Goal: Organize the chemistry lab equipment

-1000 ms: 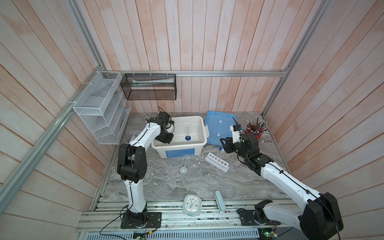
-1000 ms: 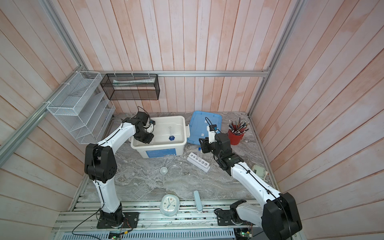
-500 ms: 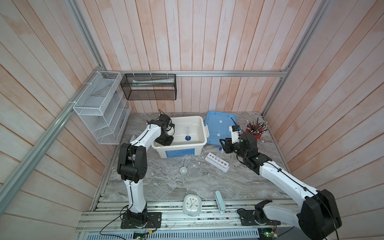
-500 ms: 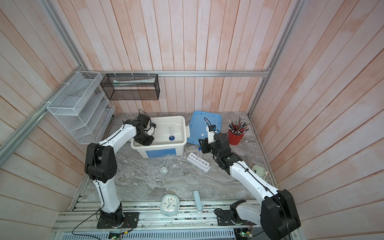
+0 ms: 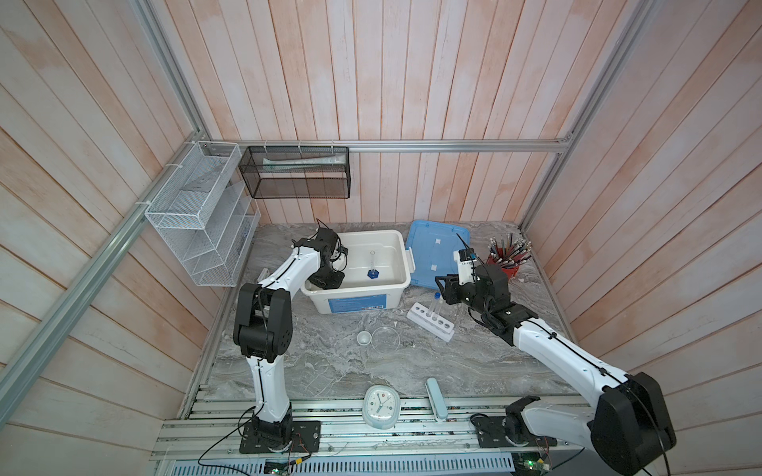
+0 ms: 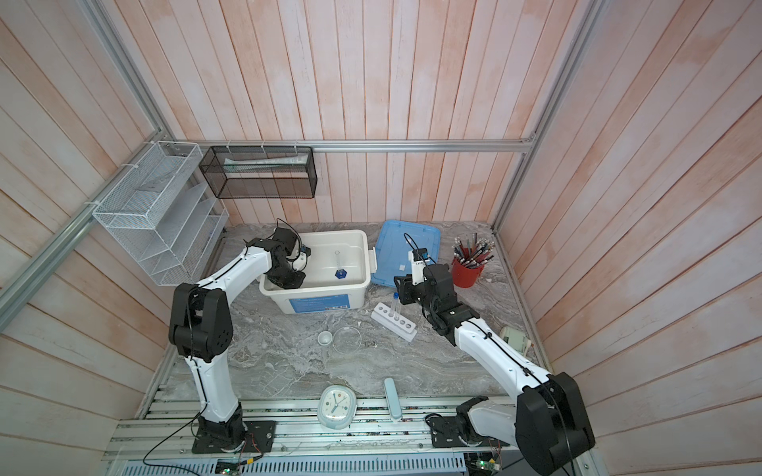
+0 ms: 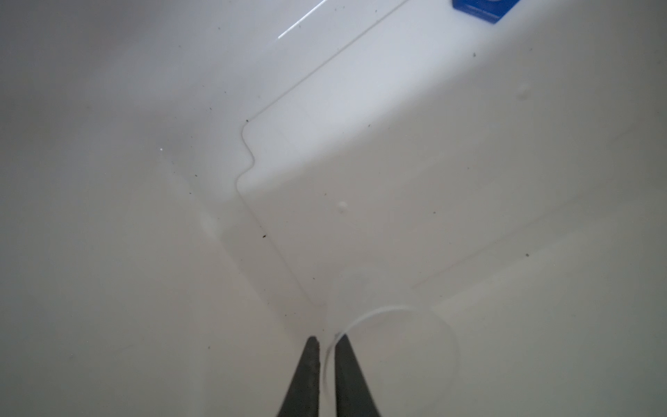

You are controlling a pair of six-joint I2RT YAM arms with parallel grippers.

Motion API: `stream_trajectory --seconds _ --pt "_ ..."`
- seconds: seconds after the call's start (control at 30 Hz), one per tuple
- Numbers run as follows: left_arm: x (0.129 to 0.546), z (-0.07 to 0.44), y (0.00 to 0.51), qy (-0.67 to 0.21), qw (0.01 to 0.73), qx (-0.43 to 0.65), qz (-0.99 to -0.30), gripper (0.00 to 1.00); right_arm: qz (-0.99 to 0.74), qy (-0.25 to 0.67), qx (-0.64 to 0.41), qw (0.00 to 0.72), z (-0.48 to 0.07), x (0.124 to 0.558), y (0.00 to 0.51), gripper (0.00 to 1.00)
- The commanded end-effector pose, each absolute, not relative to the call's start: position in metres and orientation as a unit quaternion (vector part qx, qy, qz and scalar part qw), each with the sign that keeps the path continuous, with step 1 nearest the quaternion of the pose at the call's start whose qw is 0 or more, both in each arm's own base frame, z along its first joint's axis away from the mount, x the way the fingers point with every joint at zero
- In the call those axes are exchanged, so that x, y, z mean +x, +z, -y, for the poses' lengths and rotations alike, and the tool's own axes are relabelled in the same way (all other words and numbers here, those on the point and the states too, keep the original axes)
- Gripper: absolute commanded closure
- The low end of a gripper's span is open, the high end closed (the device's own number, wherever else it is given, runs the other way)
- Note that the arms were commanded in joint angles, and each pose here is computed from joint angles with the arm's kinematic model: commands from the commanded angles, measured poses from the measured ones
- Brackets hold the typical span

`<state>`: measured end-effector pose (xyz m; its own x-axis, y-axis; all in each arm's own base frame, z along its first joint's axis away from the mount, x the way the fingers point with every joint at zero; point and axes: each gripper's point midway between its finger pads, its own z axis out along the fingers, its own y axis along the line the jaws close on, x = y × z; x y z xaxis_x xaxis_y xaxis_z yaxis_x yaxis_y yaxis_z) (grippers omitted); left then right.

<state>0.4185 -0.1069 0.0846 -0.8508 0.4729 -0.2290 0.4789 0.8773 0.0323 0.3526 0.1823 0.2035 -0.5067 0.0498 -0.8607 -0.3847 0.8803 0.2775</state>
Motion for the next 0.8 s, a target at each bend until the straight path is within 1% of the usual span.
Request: stream_trajectory --seconds 0.0,0.07,0.13,0.43,0.63,0.77 --pt "0.422 0.108 0.081 -0.009 0.112 0.253 -0.961 0.78 -0.832 0.227 -0.101 0.497 -0.186 0.356 0.214 0.56" --pt "0.422 0.109 0.084 -0.007 0.114 0.255 -0.96 0.72 -0.832 0.227 -0.1 0.497 -0.186 0.356 0.214 0.56" --pt "0.423 0.11 0.088 -0.005 0.119 0.257 -0.959 0.7 -0.831 0.227 -0.099 0.499 -0.185 0.355 0.216 0.56" --pt "0.435 0.121 0.123 -0.005 0.16 0.265 -0.951 0.66 -0.828 0.229 -0.098 0.502 -0.184 0.352 0.223 0.56" --pt "0.443 0.126 0.158 -0.002 0.2 0.268 -0.942 0.65 -0.826 0.227 -0.096 0.507 -0.182 0.349 0.229 0.56" --pt "0.445 0.128 0.191 -0.003 0.238 0.266 -0.934 0.65 -0.824 0.225 -0.096 0.511 -0.181 0.347 0.235 0.56"
